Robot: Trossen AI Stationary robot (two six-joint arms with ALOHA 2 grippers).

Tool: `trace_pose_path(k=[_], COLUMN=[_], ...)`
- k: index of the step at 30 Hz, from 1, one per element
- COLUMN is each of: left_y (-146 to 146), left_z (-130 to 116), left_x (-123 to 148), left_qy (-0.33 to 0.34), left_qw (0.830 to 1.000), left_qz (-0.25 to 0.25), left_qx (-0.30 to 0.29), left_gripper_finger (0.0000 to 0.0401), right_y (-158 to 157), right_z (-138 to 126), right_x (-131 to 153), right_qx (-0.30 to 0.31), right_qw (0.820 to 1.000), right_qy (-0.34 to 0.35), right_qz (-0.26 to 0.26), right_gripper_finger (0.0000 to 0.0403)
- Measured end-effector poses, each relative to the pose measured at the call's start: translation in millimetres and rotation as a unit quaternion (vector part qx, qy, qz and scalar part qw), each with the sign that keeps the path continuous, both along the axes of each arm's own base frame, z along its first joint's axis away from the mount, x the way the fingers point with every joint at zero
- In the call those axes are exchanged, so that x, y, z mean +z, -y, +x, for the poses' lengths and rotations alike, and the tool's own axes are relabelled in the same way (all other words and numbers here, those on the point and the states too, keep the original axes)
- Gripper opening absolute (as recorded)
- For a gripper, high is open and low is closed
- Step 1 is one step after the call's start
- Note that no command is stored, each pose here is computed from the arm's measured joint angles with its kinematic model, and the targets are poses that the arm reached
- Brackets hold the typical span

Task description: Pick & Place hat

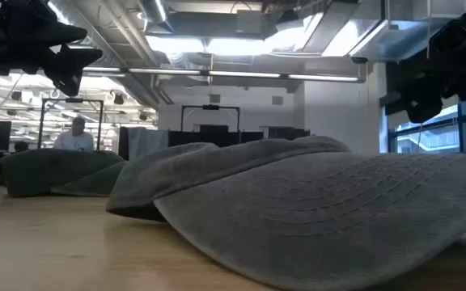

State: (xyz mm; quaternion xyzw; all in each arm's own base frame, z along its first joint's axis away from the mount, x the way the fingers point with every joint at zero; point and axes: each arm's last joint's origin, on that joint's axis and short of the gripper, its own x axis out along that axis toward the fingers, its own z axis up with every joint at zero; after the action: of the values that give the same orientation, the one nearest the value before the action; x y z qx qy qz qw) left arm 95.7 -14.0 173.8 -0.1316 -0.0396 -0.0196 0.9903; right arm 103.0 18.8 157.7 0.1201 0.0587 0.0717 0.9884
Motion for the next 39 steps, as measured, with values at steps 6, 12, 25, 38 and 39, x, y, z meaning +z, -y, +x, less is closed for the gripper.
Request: trace_pose_path(k=[6,12,25,38,39], left_y=[-0.2,-1.0,-0.6,-0.9,-0.9], left_z=[0.0,0.0,0.0,0.0,0.0], left_x=[0.0,-0.1,-0.1,0.0,-0.1], left_qy=[0.0,0.0,0.0,0.0,0.0], left_qw=[1.0,1.0,1.0,1.0,1.0], left_qz=[0.0,-0.001,-0.001,-0.001,-0.001], left_qx=[0.004,0.017,0.01,0.016,0.016], left_gripper_finger=[0.0173,0.0176,0.0176,0.0174,0.0173], right_y=[0.0,0.0,0.0,0.0,0.0], right_z=[0.0,0.0,0.0,0.0,0.0], right_x=[0.0,0.0,0.0,0.2,0.5], right_qx=[0.0,0.0,0.0,0.008,0.008], right_qw=[1.0,1.0,1.0,0.997,0.996], right_qy=[0.0,0.0,0.0,0.013,0.016], right_qz=[0.0,0.0,0.0,-0.077,-0.085], right_gripper_finger=[0.0204,0.0204,0.0204,0.0204,0.0204])
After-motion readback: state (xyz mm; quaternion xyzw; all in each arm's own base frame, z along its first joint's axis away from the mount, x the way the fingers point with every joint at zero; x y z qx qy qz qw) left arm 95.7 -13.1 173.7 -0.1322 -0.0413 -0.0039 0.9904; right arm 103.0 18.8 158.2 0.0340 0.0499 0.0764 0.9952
